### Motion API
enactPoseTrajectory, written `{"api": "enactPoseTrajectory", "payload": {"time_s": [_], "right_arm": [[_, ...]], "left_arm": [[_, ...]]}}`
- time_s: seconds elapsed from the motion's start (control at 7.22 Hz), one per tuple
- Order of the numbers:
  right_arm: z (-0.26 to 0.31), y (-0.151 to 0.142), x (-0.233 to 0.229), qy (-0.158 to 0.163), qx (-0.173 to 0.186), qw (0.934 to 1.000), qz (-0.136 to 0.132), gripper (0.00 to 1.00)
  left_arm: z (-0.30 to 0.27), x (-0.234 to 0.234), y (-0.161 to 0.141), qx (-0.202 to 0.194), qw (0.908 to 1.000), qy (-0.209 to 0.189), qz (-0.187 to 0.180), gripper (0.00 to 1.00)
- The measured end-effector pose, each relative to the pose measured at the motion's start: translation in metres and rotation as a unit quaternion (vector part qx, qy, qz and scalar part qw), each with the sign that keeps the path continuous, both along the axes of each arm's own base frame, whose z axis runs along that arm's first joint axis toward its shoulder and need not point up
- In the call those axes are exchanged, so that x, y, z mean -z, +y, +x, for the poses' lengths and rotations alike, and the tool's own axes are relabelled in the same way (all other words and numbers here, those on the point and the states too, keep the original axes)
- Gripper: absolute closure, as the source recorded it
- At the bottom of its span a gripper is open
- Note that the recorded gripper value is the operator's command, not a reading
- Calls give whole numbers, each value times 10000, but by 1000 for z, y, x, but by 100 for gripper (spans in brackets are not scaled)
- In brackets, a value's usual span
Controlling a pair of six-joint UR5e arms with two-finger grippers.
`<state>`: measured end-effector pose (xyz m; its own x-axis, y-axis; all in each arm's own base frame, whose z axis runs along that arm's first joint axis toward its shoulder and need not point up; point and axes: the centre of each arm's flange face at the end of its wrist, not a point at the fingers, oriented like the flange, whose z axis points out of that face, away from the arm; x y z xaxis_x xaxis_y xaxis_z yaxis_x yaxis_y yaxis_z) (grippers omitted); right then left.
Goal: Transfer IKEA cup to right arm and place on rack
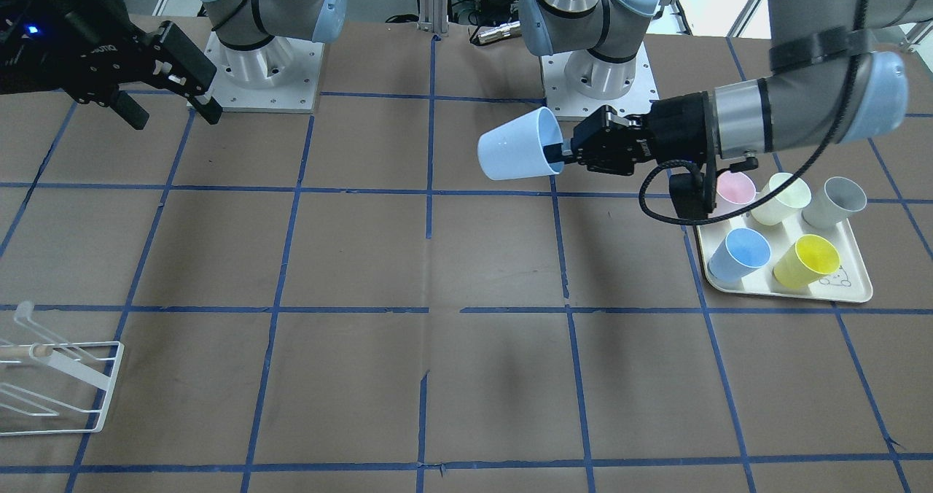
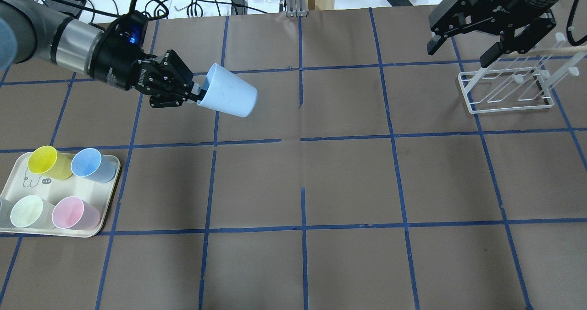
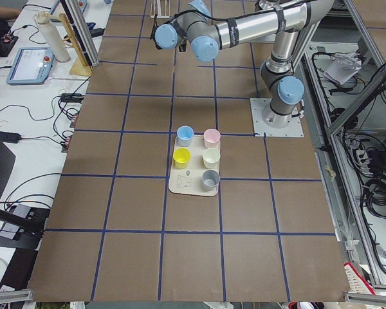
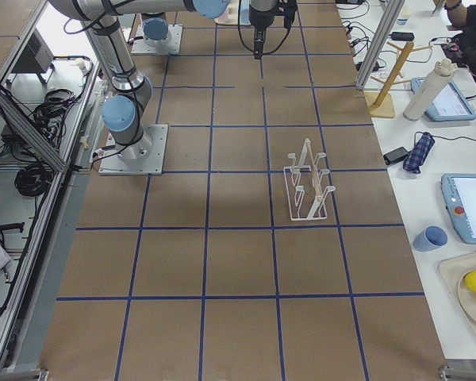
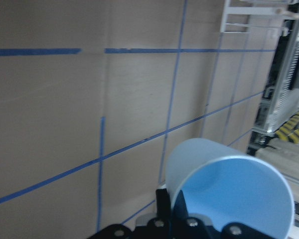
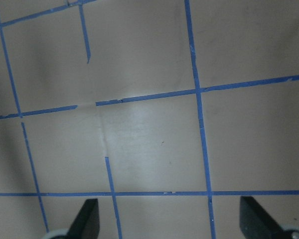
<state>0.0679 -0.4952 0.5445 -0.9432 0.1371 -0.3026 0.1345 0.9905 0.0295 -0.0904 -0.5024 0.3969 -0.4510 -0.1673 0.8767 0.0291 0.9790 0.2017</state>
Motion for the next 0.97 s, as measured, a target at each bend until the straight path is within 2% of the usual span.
{"api": "enactPoseTrajectory", "payload": {"time_s": [0.14, 0.28, 0.42, 0.55, 0.69, 0.97], "right_arm": [[-17, 0, 2, -490, 128, 9987, 91, 0], [-36, 2, 4, -1073, 311, 9935, 224, 0], [-51, 6, 8, -1662, 520, 9838, 417, 0], [-54, 12, 11, -2205, 713, 9706, 650, 0], [-50, 18, 13, -2692, 882, 9546, 923, 0], [-39, 27, 15, -3382, 1180, 9239, 1348, 0]], "left_arm": [[-24, 13, 19, -323, 9975, 619, 62, 100], [-50, 25, 39, -459, 9935, 1039, 20, 100], [-74, 36, 55, -622, 9869, 1483, -74, 100], [-98, 52, 68, -849, 9757, 2010, -223, 100], [-120, 69, 81, -978, 9640, 2442, -389, 100], [-149, 79, 101, -1164, 9427, 3103, -395, 100]]}}
